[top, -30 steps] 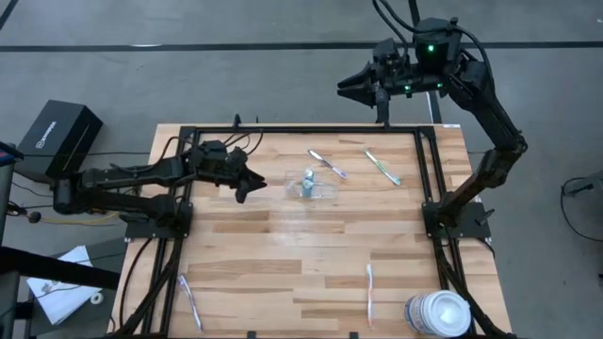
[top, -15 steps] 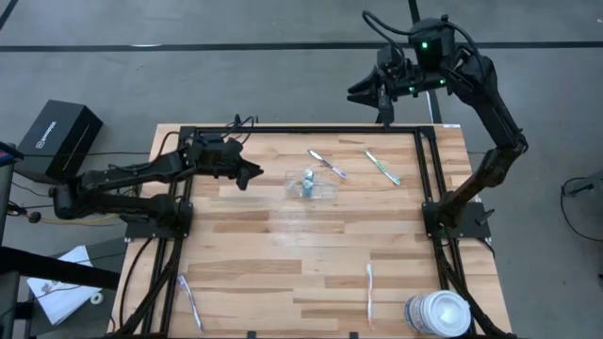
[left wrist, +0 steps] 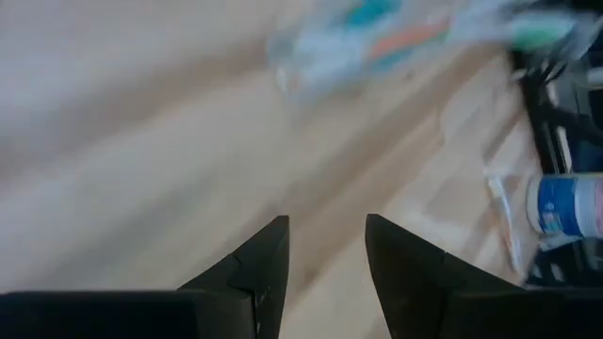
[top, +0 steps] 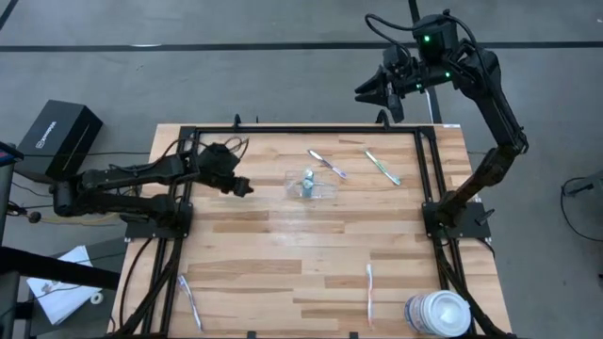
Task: Pick & Place toothbrushing station
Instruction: Put the orange toothbrush into the transparent organizer
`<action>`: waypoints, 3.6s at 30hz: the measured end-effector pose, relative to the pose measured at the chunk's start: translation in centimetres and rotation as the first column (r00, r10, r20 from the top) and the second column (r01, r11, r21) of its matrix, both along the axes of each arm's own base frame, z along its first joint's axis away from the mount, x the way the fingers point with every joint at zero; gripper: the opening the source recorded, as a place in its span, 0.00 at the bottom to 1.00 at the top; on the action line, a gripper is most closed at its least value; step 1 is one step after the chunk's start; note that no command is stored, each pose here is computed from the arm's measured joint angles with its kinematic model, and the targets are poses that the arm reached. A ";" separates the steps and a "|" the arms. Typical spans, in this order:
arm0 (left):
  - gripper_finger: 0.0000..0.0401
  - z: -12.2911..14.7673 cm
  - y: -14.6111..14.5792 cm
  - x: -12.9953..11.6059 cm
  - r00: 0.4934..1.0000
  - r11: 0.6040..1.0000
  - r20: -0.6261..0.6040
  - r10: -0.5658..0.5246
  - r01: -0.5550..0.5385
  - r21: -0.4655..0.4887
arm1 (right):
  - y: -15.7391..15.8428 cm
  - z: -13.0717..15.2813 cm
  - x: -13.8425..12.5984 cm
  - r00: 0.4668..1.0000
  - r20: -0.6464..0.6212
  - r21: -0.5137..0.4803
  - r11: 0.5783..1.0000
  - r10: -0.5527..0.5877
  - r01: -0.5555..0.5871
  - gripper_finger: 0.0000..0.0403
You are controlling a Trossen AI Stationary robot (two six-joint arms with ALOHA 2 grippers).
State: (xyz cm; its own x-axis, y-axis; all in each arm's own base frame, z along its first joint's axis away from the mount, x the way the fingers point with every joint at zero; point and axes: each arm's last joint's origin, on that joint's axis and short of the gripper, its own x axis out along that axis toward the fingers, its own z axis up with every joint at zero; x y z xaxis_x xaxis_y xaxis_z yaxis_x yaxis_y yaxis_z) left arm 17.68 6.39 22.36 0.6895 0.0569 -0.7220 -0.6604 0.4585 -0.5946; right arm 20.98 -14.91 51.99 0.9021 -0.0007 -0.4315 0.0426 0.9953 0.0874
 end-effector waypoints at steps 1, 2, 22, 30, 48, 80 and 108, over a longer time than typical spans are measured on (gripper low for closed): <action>0.34 -0.1 -0.4 0.0 1.000 0.999 -0.017 0.004 -0.005 -0.042 | -0.1 0.0 -0.1 1.000 -0.003 0.001 1.000 0.001 -0.001 0.26; 0.34 -0.2 -0.8 0.0 1.000 0.998 -0.028 0.002 -0.004 -0.066 | -0.2 -0.1 -0.2 1.000 -0.007 0.001 1.000 -0.002 0.002 0.26; 0.34 1.1 1.1 0.8 0.991 0.975 0.107 0.080 -0.100 0.199 | -0.7 -0.1 -0.6 1.000 -0.003 -0.051 0.999 0.006 -0.006 0.26; 0.34 3.6 2.4 1.3 0.983 0.902 0.179 -0.050 -0.032 0.430 | -3.9 -2.4 -2.0 0.889 -0.264 0.019 0.919 -0.375 0.394 0.26; 0.34 7.0 7.4 1.3 0.970 0.786 0.168 -0.175 0.035 0.618 | -10.0 -12.2 1.5 0.602 -0.708 0.143 0.761 -0.369 0.633 0.26; 0.34 6.7 8.1 1.0 0.975 0.778 0.161 -0.154 0.020 0.628 | 9.3 -24.4 -6.4 0.605 -0.594 0.444 0.412 -0.529 0.796 0.26; 0.34 6.1 8.2 1.7 0.953 0.804 0.178 -0.244 0.096 0.587 | 28.9 -25.8 2.0 0.450 -0.874 0.436 0.113 -0.184 0.893 0.26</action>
